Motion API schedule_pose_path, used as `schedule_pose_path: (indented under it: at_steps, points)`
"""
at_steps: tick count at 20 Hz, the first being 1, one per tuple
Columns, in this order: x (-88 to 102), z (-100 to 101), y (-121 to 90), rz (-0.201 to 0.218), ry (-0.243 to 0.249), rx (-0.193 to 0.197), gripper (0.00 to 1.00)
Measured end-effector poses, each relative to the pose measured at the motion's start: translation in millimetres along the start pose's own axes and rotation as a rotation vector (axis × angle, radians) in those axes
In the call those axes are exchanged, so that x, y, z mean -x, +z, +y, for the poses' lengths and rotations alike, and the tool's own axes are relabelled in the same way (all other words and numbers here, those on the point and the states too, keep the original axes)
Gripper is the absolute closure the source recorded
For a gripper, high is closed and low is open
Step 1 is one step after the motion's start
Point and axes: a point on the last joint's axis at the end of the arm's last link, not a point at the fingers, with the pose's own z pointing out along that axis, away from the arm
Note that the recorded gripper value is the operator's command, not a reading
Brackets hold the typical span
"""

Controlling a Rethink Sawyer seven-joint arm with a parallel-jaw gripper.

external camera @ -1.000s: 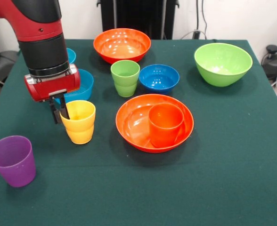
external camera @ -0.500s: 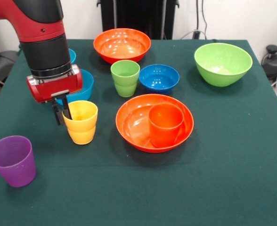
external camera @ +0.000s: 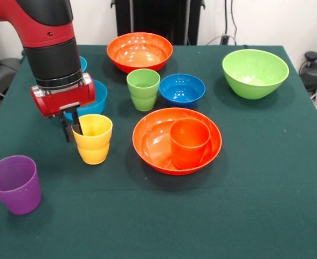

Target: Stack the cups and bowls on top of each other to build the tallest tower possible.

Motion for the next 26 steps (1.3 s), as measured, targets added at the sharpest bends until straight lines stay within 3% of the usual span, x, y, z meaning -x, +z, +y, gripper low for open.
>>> schedule_pose_path:
  at_steps: [7,12,17,21,26]
  points:
    - [4.7,6.1,-12.7,0.071,-0.021,0.042,1.00]
    - [21.2,13.4,-38.2,0.167,-0.059,0.084,1.00]
    - [38.2,14.3,-56.5,0.212,-0.077,0.094,1.00]
    - [58.3,9.1,-76.6,0.229,-0.074,0.098,1.00]
    - [76.1,-0.4,-93.6,0.206,-0.059,0.086,1.00]
